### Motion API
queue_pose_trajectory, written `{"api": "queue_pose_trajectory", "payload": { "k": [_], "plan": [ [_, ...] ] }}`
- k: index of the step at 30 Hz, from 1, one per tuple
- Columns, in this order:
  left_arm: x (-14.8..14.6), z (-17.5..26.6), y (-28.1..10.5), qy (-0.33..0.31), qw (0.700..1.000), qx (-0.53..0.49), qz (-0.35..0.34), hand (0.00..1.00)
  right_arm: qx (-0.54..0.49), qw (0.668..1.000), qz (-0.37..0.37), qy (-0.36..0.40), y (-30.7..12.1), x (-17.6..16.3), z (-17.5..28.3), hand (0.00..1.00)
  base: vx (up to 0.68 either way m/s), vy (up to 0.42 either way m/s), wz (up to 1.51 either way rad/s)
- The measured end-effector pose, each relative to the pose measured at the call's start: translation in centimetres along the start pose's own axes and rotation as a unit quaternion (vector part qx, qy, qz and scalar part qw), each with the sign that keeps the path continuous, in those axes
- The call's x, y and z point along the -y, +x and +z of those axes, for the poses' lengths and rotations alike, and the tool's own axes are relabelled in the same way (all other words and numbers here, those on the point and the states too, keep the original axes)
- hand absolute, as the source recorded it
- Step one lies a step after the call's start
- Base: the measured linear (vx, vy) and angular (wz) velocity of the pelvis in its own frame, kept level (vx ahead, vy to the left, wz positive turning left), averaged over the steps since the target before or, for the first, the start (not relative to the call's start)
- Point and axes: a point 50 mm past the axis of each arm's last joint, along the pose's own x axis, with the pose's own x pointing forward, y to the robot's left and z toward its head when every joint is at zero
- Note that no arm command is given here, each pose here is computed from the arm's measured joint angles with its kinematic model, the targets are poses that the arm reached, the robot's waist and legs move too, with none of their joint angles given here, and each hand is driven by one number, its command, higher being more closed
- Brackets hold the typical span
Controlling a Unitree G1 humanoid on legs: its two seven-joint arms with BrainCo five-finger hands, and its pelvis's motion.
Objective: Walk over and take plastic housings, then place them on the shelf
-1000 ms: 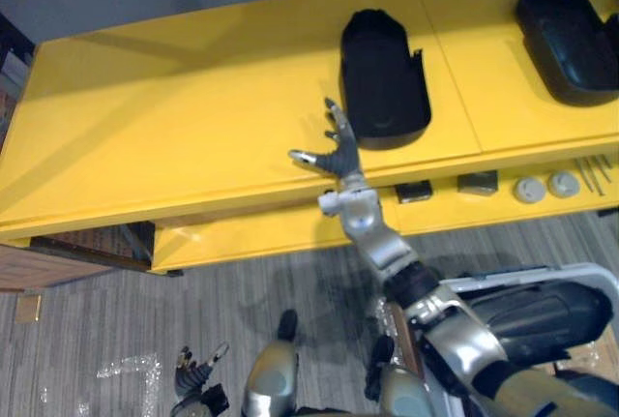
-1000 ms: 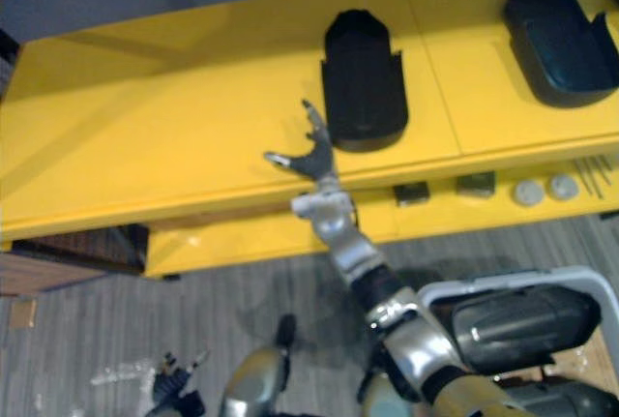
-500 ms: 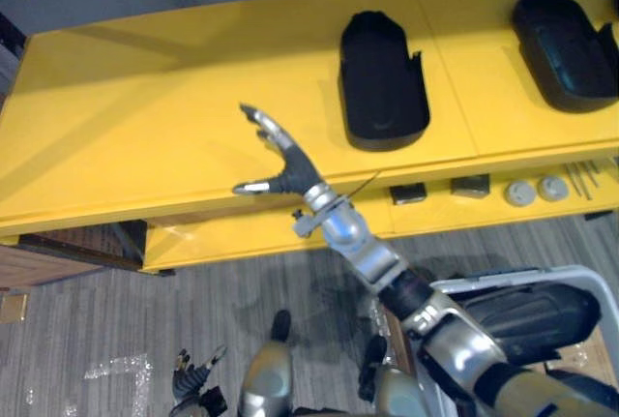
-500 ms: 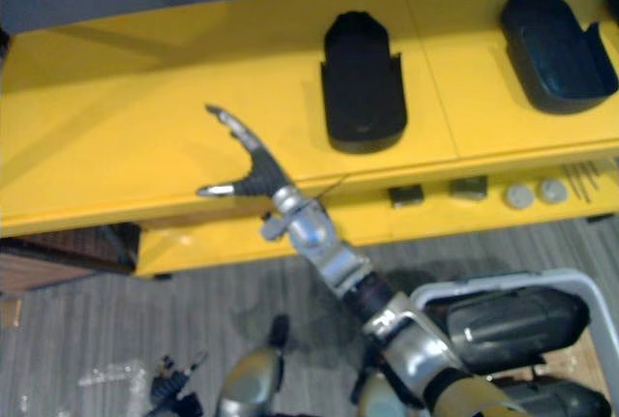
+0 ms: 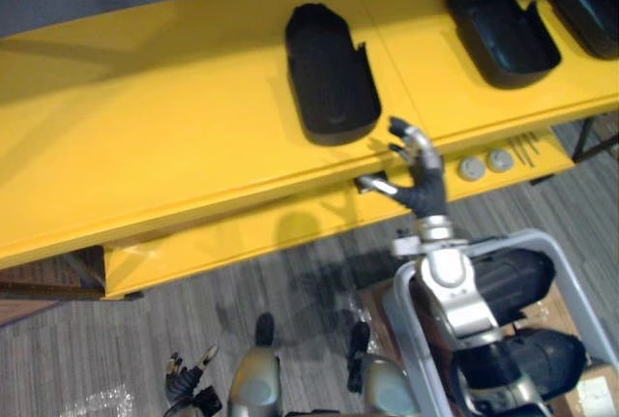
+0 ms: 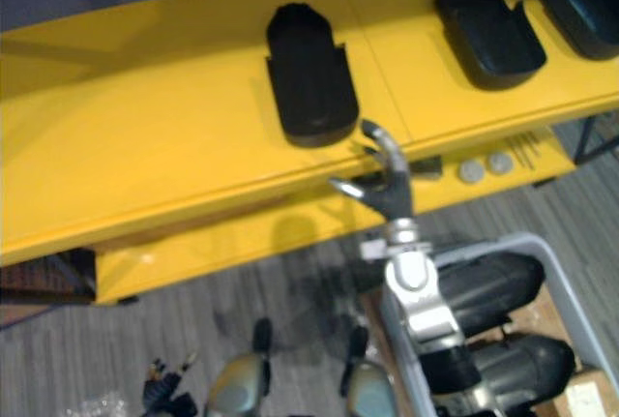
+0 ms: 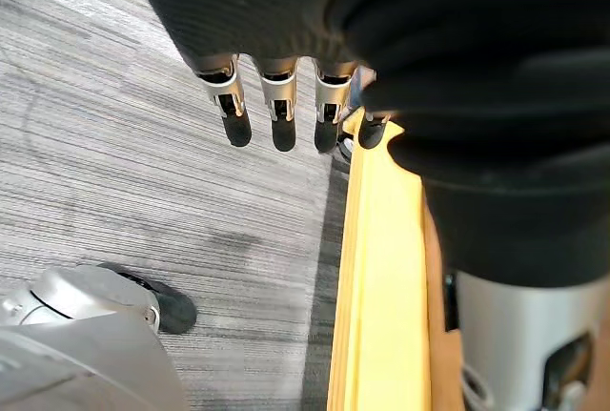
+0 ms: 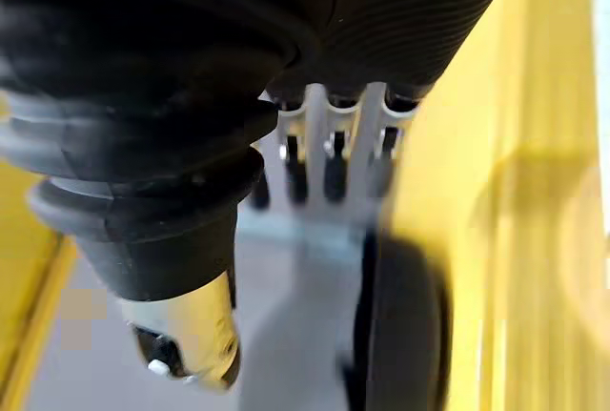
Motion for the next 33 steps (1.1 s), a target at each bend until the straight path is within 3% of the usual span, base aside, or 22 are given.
{"api": "queue_pose_trajectory", "payload": {
  "k": [11, 33],
  "plan": [
    [0.0, 0.1, 0.0, -0.015, 1.0, -0.001, 0.003, 0.0, 0.0, 0.999, 0.022, 0.037, -0.1, -0.4, -0.2, 1.0, 0.0, 0.004, 0.03],
    [0.0, 0.1, 0.0, -0.014, 1.0, -0.002, 0.001, 0.0, 0.03, 0.998, 0.041, 0.042, 4.2, -2.1, 0.2, 1.0, 0.0, 0.001, 0.04]
  ]
}}
